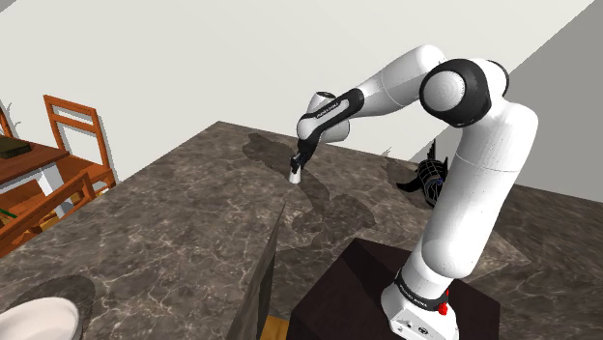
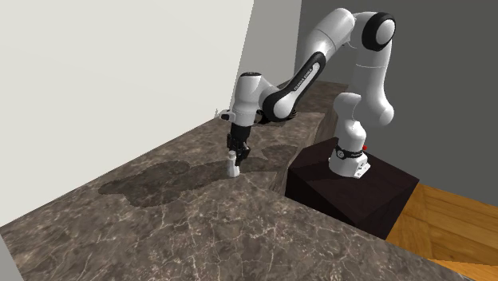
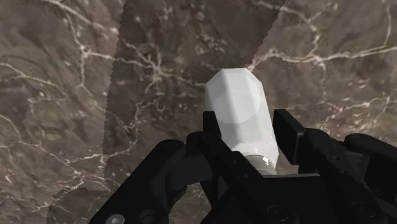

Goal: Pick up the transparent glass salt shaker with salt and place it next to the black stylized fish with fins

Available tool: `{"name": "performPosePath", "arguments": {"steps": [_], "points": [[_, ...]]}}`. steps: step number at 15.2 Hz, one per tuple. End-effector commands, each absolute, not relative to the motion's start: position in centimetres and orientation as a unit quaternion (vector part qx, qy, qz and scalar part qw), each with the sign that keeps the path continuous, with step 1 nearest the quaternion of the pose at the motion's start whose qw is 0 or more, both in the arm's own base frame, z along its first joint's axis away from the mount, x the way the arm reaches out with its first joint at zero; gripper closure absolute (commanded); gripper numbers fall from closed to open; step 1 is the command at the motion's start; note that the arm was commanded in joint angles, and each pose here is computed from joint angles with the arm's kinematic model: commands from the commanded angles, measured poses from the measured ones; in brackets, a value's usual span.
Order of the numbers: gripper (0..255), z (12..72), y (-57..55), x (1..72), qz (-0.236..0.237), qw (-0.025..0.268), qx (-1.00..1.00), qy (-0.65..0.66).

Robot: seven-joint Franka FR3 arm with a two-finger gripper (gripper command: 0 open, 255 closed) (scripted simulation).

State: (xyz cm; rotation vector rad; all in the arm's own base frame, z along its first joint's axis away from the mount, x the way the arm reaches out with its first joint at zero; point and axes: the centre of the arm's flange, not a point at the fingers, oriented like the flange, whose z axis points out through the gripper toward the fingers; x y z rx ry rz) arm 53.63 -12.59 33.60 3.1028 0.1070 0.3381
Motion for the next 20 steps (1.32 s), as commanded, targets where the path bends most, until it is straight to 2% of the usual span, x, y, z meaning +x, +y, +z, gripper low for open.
{"name": "performPosePath", "arguments": {"steps": [1, 8, 20], "points": [[255, 33.6, -12.7, 53.6, 0.108, 0.009, 0.994, 0.034], [255, 33.5, -12.7, 53.6, 0.108, 0.009, 0.994, 0.034], [255, 39.9, -12.7, 53.6, 0.108, 0.009, 0.994, 0.034]]}}
